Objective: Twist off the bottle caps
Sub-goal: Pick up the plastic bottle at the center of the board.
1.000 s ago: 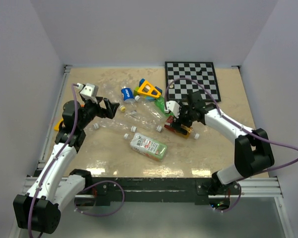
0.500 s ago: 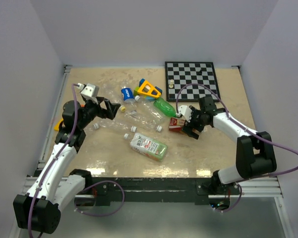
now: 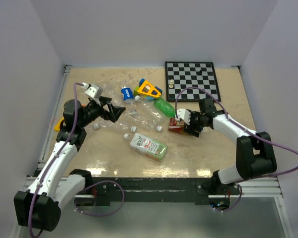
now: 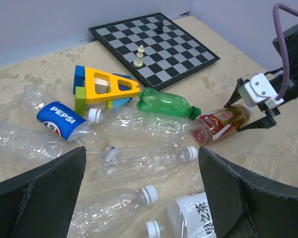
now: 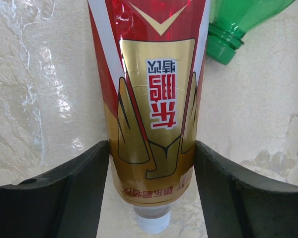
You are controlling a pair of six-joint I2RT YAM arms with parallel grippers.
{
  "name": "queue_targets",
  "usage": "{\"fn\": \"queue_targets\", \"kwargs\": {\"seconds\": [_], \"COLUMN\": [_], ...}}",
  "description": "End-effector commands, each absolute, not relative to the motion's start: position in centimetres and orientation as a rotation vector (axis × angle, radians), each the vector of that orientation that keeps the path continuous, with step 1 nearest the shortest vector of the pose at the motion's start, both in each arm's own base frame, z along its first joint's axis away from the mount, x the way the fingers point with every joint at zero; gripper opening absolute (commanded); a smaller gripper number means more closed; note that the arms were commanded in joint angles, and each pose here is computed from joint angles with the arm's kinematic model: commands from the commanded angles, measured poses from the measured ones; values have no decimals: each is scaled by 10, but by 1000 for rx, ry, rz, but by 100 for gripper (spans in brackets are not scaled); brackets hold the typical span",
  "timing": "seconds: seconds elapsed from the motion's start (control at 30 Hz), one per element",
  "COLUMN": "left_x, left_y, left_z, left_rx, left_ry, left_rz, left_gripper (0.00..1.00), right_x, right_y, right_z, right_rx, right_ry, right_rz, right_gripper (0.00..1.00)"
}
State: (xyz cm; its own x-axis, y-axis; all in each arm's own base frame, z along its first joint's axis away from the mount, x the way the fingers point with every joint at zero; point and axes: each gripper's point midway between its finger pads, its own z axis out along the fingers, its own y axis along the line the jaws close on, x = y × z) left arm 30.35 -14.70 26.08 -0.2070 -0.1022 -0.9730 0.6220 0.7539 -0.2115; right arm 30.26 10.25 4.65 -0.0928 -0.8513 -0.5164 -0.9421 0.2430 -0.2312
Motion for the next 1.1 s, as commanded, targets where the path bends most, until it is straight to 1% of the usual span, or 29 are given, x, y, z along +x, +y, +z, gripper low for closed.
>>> {"fn": "queue_targets", "kwargs": {"seconds": [0.0, 0.1, 0.17, 0.2, 0.23, 0.27, 0.3, 0.47, 0.67, 0.8, 0.9, 1.07], "left_x": [296, 291, 288, 285, 282, 278, 274, 266, 268, 264, 265, 260], "left_y": [-164, -171, -175, -179, -184, -189, -194, -214, -247, -275, -298, -332], "left_z": [272, 270, 270, 269, 269, 268, 268, 261, 233, 234, 232, 209], "left_rx": [494, 520, 533, 546, 557, 569, 579, 569, 525, 575, 638, 756], "left_ry": [1599, 1599, 1594, 1592, 1592, 1589, 1590, 1626, 1826, 1853, 1887, 1999], "left_rz": [-797, -847, -884, -915, -953, -999, -1047, -1270, -1524, -1588, -1600, -1597], "left_gripper": [100, 100, 100, 100, 100, 100, 100, 100, 100, 100, 98, 94], "right_x": [308, 305, 304, 304, 303, 303, 304, 309, 315, 313, 305, 288], "right_y": [110, 109, 108, 108, 108, 108, 108, 106, 111, 135, 164, 206], "right_z": [46, 43, 44, 46, 49, 53, 58, 95, 145, 172, 186, 200], "right_rx": [-1672, -1686, -1695, -1697, -1708, -1717, -1722, -1818, -1959, -2038, -2070, -2104], "right_ry": [1912, 1914, 1912, 1908, 1901, 1888, 1874, 1748, 1501, 1259, 1115, 967], "right_rz": [243, 246, 247, 245, 246, 238, 227, 153, 56, 52, 86, 109], "right_gripper": [64, 56, 47, 40, 30, 22, 18, 15, 12, 11, 11, 11]}}
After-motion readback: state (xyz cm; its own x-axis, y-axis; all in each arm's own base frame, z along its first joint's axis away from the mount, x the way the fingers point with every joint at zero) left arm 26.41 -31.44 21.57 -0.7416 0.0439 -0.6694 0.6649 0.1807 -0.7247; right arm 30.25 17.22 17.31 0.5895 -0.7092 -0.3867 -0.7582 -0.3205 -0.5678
